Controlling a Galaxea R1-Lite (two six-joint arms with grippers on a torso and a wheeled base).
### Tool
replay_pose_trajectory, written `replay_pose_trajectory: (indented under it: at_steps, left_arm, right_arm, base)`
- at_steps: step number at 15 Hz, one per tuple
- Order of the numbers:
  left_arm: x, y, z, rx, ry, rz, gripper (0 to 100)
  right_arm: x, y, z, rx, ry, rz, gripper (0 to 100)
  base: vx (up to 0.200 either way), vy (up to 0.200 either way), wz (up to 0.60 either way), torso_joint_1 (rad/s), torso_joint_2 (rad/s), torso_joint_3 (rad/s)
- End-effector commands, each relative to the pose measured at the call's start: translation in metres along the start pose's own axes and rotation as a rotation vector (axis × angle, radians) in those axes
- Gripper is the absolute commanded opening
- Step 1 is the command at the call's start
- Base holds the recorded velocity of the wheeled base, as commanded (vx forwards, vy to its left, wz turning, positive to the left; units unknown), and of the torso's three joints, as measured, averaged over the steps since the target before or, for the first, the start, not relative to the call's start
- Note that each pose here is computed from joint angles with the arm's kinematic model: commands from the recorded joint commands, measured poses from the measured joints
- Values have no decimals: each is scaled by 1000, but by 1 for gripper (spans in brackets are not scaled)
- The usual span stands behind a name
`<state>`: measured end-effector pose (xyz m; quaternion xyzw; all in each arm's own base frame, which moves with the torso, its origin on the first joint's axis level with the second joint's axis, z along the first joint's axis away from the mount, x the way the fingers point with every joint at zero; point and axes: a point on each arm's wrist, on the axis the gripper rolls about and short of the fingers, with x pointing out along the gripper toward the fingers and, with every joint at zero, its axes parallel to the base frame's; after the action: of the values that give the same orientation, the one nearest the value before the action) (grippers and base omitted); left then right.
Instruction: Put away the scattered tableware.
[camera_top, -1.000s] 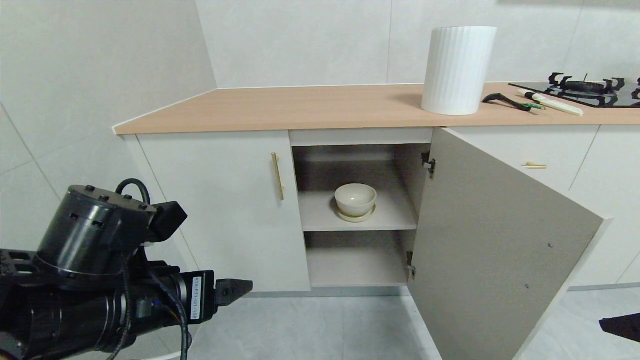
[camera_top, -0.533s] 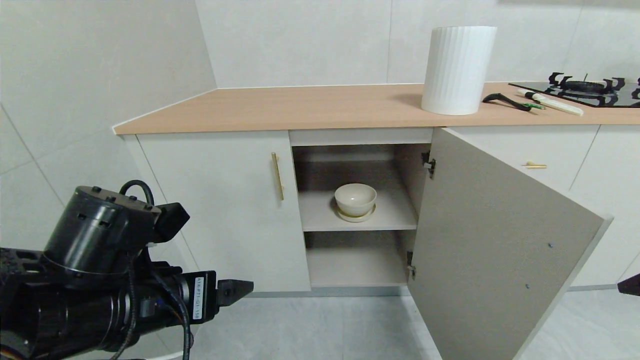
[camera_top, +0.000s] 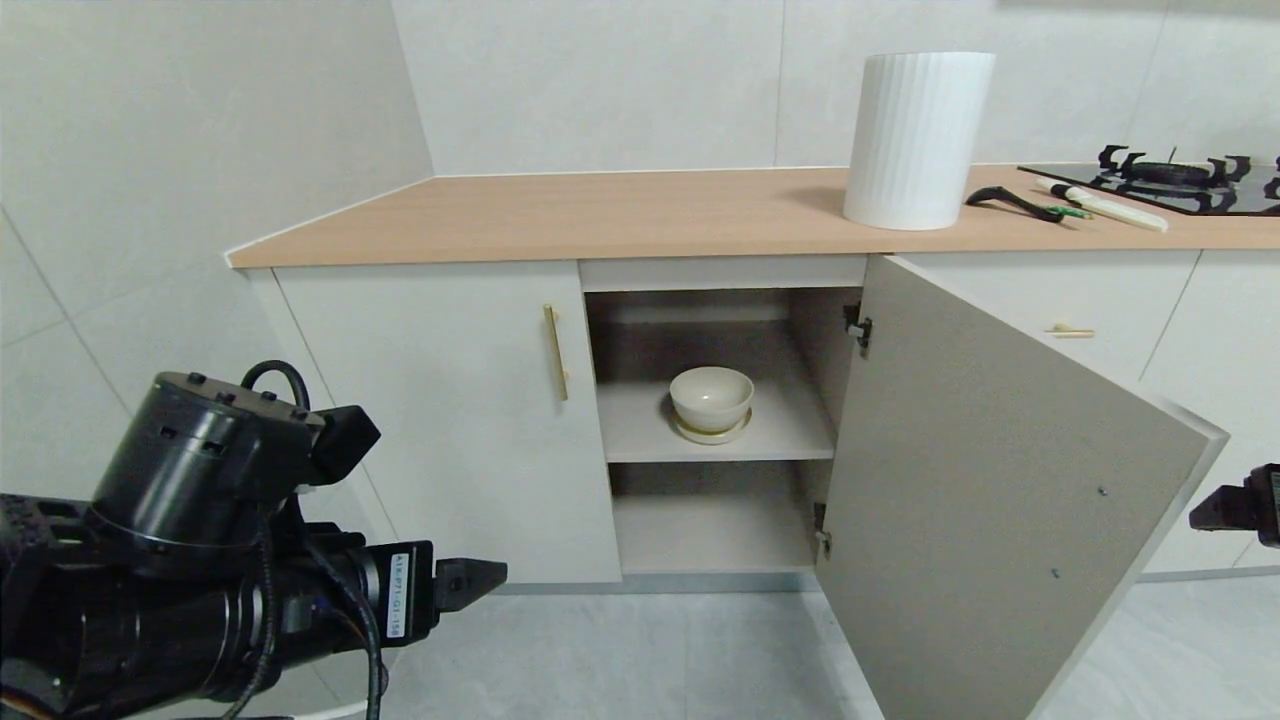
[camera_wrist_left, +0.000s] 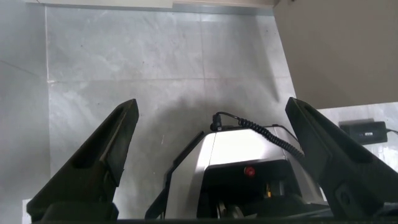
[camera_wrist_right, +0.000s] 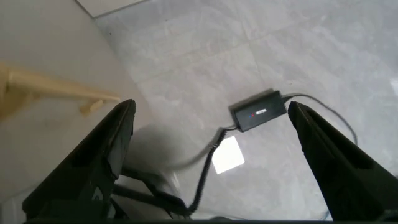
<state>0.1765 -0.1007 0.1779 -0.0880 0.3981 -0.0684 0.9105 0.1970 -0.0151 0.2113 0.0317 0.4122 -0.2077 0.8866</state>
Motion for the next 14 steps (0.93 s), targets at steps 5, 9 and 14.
replay_pose_trajectory:
  at_steps: [5, 9, 14]
  left_arm:
    - [1, 0, 0, 0, 3, 2, 100]
    - [1, 0, 0, 0, 4, 1, 100]
    - [0, 0, 0, -1, 0, -1, 100]
  right_arm:
    - [37, 21, 2, 27, 82, 38, 100]
    - [36, 39, -6, 1, 103, 80, 100]
    - [31, 70, -24, -65, 92, 168, 100]
  base:
    - [0, 0, 0, 0, 0, 0]
    - [0, 0, 0, 0, 0, 0]
    - [0, 0, 0, 0, 0, 0]
